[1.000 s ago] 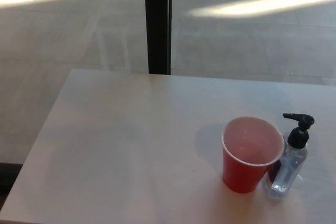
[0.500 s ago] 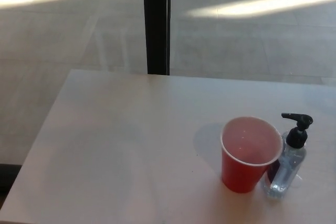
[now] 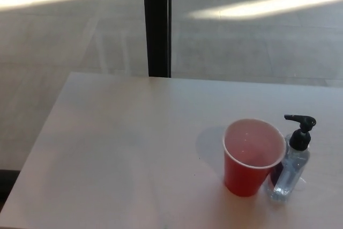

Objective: The robot uses its right hand fist to press the hand soap kept in the middle of the table to get liquid hand soap out

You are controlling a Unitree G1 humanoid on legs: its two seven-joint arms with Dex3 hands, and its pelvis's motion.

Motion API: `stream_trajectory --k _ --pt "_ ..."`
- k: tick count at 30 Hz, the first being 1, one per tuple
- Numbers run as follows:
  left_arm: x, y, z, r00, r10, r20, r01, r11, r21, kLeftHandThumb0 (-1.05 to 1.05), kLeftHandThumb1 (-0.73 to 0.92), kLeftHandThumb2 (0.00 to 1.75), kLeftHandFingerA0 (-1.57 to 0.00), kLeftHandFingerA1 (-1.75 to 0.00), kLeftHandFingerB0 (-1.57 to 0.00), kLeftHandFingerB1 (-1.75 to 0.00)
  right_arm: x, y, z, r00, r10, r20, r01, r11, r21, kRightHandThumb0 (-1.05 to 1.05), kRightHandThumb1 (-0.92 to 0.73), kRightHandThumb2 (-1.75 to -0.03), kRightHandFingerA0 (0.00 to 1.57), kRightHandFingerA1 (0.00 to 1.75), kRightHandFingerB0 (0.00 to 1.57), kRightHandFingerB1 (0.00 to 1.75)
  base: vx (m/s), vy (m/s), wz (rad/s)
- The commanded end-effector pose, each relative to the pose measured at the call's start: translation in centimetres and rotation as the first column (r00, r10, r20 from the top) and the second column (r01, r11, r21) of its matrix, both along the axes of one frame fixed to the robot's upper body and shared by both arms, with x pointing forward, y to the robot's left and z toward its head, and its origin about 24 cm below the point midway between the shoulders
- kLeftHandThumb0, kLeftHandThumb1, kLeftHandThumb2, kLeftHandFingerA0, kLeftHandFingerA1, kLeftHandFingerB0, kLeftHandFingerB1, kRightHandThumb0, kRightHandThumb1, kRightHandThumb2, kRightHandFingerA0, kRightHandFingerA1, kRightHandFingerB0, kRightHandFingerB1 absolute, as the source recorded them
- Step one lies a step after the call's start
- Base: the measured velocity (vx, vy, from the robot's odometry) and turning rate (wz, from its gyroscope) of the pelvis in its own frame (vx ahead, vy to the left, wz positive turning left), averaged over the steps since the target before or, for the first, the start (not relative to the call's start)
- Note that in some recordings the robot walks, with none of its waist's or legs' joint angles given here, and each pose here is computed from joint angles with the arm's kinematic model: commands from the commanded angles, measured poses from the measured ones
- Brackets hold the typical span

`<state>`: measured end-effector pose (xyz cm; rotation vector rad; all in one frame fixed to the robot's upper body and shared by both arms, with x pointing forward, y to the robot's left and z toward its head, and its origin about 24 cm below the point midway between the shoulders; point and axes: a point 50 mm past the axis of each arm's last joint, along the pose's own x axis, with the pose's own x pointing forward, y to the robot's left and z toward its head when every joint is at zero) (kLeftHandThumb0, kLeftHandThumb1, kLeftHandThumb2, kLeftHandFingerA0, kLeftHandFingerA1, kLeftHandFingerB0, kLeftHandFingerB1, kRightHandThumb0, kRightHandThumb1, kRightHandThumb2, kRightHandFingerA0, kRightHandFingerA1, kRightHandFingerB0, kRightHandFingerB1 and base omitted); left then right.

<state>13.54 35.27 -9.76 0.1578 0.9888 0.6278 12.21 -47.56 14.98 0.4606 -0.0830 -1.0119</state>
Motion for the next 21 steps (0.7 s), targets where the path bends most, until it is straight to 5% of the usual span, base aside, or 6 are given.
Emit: stream_trajectory --k 1,5,9,10,15,21 --pt "-0.9 1.9 1.1 1.000 0.029 0.005 -0.029 0.998 0.050 -0.37 0.60 1.53 -0.37 -0.99 -0.40 -0.96 -4.5 1.9 -10.3 0.897 -0.227 -0.379 0.317 0.929 0.193 -0.45 -0.54 -1.17 0.92 1.22 0.77 1.36 0.00 0.000 0.00" --pt "-1.2 2.0 1.0 1.000 0.022 0.008 -0.022 0.999 0.045 -0.36 0.55 1.60 -0.51 -1.18 -0.51 -1.13 -4.7 3.9 -13.2 0.868 -0.132 -0.479 0.248 0.951 0.186 -0.41 -0.46 -1.13 0.95 1.04 1.16 1.21 0.00 0.000 0.00" --pt "-1.5 1.9 0.9 0.999 0.042 -0.001 -0.042 0.998 0.047 -0.36 0.56 1.55 -0.45 -1.14 -0.46 -1.10 -5.1 5.1 -14.8 0.869 -0.064 -0.490 0.202 0.951 0.233 -0.39 -0.46 -1.07 0.55 1.06 0.70 1.43 0.00 0.000 0.00" --pt "-1.4 2.0 0.9 0.998 0.065 0.002 -0.065 0.997 0.042 -0.35 0.55 1.55 -0.45 -1.10 -0.47 -1.07 -5.1 5.4 -15.0 0.878 -0.058 -0.475 0.202 0.945 0.259 -0.39 -0.43 -1.11 0.55 0.84 0.64 0.94 0.00 0.000 0.00" --pt "-1.5 2.2 1.1 0.999 0.034 0.029 -0.035 0.999 0.033 -0.36 0.51 1.63 -0.55 -1.22 -0.49 -1.10 -5.0 6.6 -16.1 0.828 0.024 -0.560 0.157 0.949 0.274 -0.29 -0.48 -1.10 0.55 0.81 0.37 0.70 0.00 0.000 0.00" --pt "-1.1 2.3 1.3 0.998 0.064 0.021 -0.065 0.997 0.045 -0.35 0.62 1.49 -0.39 -1.07 -0.42 -1.05 -5.1 7.0 -16.2 0.800 0.079 -0.595 0.098 0.961 0.260 -0.35 -0.47 -1.03 0.76 1.09 0.64 1.04 0.00 0.000 0.00"
